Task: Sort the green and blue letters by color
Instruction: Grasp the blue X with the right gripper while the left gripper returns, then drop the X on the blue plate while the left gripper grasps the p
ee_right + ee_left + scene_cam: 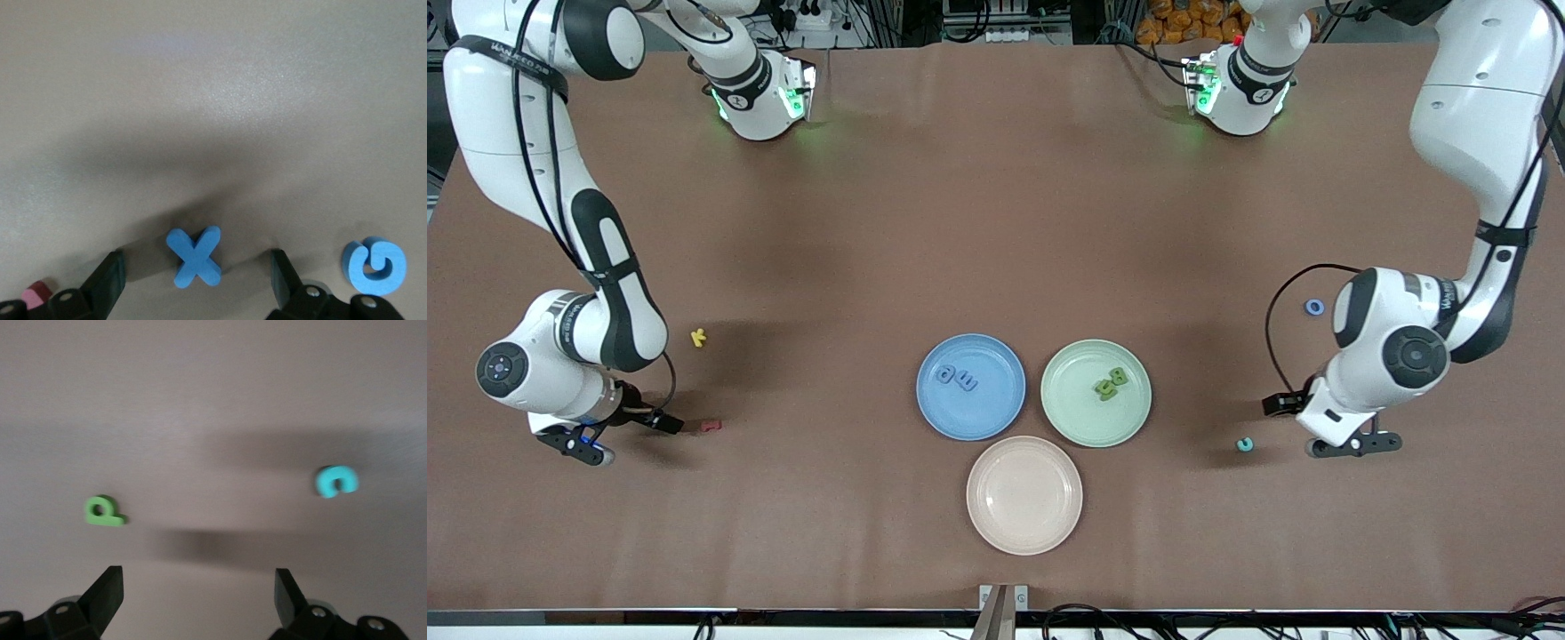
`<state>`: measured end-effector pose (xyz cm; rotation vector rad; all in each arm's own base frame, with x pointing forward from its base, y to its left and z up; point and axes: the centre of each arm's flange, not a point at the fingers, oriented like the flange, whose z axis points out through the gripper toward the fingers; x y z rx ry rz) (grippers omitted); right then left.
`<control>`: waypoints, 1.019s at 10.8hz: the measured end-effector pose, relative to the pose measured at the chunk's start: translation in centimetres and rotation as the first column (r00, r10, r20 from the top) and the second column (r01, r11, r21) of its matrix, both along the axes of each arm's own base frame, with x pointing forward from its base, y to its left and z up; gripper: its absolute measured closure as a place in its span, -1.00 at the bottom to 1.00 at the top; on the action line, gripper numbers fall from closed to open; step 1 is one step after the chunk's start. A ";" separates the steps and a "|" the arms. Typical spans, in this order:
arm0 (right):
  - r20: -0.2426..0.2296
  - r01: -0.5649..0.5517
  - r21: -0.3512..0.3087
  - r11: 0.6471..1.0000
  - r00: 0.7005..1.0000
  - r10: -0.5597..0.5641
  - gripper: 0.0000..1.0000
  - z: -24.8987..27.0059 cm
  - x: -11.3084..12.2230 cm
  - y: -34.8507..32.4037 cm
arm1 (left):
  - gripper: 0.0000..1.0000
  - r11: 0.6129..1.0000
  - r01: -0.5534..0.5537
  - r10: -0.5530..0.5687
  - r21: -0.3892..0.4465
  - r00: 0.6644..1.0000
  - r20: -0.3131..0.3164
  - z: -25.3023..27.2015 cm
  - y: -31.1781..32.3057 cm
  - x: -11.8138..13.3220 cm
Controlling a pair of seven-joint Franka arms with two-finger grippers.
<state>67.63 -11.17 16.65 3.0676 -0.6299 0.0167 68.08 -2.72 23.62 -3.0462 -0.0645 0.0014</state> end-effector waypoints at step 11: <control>-0.016 0.014 0.045 0.999 1.000 -0.013 0.44 1.5 1.0 3.2 | -1.00 0.977 0.206 -0.202 -0.060 0.977 0.063 -4.9 10.4 -1.0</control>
